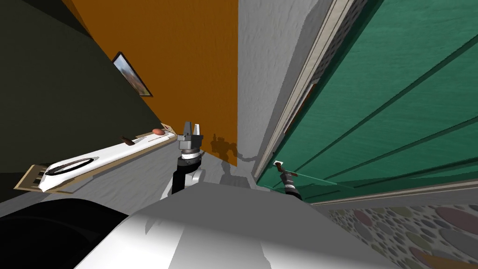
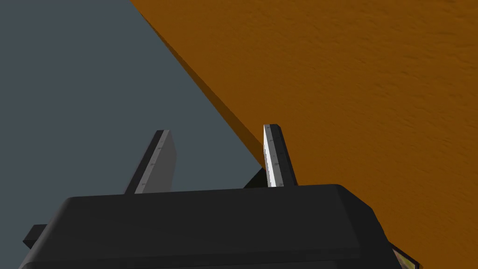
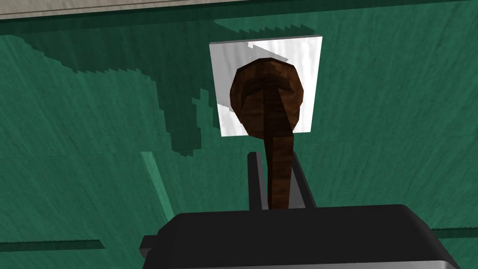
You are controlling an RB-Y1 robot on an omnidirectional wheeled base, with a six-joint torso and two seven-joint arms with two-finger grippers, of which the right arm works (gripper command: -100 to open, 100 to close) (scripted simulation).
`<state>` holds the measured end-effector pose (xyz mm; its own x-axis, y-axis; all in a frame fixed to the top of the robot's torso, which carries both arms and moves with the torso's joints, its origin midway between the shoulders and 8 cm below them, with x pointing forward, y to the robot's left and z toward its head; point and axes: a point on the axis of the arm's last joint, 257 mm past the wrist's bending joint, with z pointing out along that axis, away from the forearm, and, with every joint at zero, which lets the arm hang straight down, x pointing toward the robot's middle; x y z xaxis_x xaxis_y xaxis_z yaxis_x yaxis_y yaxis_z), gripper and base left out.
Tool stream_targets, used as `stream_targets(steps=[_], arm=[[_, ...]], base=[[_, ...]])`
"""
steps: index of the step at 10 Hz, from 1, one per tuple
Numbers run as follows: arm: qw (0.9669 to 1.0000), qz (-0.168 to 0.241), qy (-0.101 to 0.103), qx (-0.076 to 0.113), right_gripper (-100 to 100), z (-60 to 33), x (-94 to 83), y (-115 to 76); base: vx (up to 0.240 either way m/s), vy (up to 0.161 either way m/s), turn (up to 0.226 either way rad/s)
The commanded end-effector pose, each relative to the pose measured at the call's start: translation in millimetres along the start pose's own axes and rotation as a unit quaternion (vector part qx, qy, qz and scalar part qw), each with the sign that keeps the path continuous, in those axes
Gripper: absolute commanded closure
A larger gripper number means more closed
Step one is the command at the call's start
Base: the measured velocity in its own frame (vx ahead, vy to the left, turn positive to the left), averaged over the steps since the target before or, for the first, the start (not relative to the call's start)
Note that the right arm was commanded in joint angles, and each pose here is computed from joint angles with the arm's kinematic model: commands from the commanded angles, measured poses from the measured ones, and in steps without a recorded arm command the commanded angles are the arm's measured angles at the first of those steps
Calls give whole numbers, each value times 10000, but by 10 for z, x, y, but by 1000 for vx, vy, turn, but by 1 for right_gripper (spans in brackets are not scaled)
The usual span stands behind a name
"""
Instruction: Pull the door open
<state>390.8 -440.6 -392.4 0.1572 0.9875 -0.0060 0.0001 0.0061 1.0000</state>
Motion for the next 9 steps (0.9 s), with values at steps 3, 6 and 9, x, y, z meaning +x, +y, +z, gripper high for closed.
stream_targets(steps=[3,6,9], arm=[[9996,30,273,3,100,-77,82,0],[9995,19,315,21,100,-169,47,-18],[9990,17,439,7,100,-308,16,-12]], base=[[-215,-63,97],[-141,-34,115],[-187,-55,139]])
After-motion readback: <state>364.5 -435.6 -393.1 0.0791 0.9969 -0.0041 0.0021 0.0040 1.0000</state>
